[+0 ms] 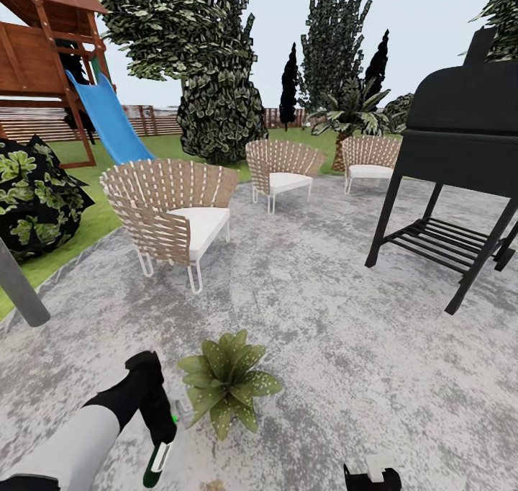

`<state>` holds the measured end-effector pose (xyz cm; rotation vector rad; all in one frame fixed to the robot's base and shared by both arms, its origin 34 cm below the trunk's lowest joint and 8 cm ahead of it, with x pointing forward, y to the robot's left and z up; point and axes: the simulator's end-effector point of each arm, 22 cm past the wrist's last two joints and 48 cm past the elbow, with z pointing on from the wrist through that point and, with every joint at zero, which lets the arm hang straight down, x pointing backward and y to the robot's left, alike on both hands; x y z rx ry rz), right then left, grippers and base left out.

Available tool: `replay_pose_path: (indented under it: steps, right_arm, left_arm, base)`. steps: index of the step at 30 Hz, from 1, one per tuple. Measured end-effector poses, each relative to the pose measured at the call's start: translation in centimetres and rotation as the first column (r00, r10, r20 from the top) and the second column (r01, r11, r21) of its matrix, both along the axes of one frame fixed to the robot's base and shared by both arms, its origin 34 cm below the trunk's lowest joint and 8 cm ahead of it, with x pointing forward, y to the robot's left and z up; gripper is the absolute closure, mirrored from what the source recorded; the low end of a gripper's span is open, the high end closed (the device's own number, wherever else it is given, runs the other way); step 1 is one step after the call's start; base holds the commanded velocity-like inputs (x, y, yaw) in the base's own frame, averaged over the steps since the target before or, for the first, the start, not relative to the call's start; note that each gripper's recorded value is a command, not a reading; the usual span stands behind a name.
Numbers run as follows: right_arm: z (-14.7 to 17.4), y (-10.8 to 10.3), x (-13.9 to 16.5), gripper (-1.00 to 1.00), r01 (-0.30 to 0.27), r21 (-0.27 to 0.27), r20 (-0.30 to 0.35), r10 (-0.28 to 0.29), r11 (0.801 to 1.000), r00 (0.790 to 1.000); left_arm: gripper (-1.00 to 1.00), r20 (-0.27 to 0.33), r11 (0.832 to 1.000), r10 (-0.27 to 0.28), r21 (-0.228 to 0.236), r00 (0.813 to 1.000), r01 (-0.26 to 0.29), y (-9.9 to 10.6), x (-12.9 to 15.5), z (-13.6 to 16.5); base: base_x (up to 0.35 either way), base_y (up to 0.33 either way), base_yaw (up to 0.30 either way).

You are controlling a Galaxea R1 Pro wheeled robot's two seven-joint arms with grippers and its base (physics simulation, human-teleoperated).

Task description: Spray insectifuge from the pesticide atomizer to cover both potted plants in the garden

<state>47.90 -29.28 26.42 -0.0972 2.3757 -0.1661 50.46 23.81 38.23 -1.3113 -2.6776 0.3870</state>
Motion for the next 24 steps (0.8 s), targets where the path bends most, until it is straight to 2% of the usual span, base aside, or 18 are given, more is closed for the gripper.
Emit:
replay_pose_path:
  steps: [5, 13, 19, 24]
  right_arm:
    - [0.0, 0.0, 0.0, -1.00, 0.000, 0.000, 0.000, 0.000, 1.000, 1.000]
    - [0.0, 0.0, 0.0, -1.00, 0.000, 0.000, 0.000, 0.000, 1.000, 1.000]
    - [0.0, 0.0, 0.0, -1.00, 0.001, 0.000, 0.000, -0.001, 1.000, 1.000]
    - [0.0, 0.0, 0.0, -1.00, 0.001, 0.000, 0.000, -0.001, 1.000, 1.000]
  left_arm:
    - [1.00, -0.006, 1.000, 0.012, 0.021, 1.000, -0.012, 1.9, -0.3, -0.3]
    - [1.00, 0.001, 1.000, 0.014, 0.013, 1.000, -0.014, 1.3, 0.0, -0.1]
    - [1.00, -0.006, 1.000, 0.011, 0.010, 1.000, -0.011, 1.3, -0.3, -0.2]
    - [1.00, -0.011, 1.000, 0.016, -0.003, 1.000, -0.016, 0.9, -0.5, -0.4]
  base:
    - [0.000, 0.001, 0.000]
    - [0.111, 0.217, 0.000]
    - [0.023, 0.023, -0.004]
    - [0.000, 0.000, -0.210]
